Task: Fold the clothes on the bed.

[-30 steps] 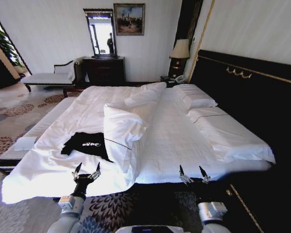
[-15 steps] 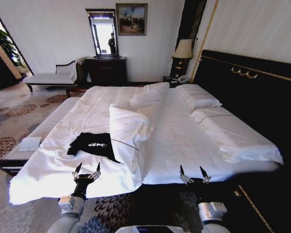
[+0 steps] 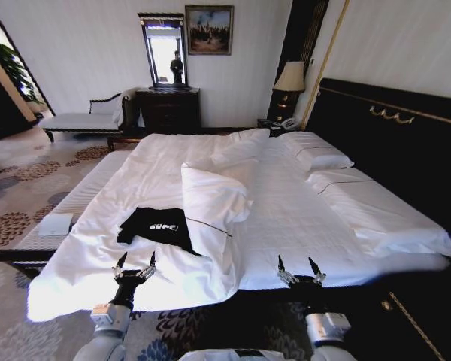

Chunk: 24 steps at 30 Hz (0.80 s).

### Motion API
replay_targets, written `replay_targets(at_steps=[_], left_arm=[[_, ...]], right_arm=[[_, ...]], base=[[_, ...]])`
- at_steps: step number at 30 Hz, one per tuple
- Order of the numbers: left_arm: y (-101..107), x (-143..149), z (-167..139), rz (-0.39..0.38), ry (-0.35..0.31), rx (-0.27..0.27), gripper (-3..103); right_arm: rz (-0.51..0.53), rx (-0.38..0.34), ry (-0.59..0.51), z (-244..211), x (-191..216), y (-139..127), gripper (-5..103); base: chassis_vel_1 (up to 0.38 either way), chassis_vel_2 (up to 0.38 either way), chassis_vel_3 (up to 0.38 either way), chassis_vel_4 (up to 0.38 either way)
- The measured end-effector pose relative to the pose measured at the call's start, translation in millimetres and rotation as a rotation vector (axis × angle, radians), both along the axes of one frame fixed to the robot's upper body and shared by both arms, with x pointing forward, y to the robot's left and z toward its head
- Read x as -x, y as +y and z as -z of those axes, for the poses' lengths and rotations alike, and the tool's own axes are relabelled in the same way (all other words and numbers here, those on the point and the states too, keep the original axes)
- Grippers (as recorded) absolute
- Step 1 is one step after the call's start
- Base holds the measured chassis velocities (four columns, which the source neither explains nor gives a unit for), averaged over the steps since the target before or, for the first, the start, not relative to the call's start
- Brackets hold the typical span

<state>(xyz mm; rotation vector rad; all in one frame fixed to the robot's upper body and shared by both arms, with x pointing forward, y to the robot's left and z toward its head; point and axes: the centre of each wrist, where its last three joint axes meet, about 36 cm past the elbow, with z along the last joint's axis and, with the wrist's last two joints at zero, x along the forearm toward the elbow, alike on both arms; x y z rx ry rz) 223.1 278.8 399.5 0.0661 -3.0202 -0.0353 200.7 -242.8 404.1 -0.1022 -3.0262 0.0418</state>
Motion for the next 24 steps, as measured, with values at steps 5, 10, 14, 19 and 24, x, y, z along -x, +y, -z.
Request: replay_targets(at_steps=[5, 10, 14, 19, 24], left_arm=[[-1, 2, 0, -0.002, 0.005, 0.004, 100], [-2, 1, -2, 0.005, -0.001, 0.004, 100], [-3, 1, -5, 0.007, 0.000, 0.000, 100], [-8, 13, -2, -0.003, 0.025, 0.003, 100], [-19, 26, 4, -0.007, 0.058, 0.022, 100]], right_arm=[[-0.014, 0.006, 0.000, -2, -3, -1, 100], [-0.035, -0.004, -0.003, -5, -10, -6, 100], [-0.054, -0.122, 0.007, -15, -30, -18, 100], [-0.147, -0.246, 0.001, -44, -81, -49, 100], [-0.250, -0.210, -0.003, -69, -146, -93, 100]], base=[[-0.001, 0.076, -0.004, -0.069], [-0.019, 0.047, 0.008, -0.061], [-0.010, 0.058, -0.007, -0.059], [0.002, 0.011, -0.003, -0.007], [0.000, 0.000, 0.000, 0.000]])
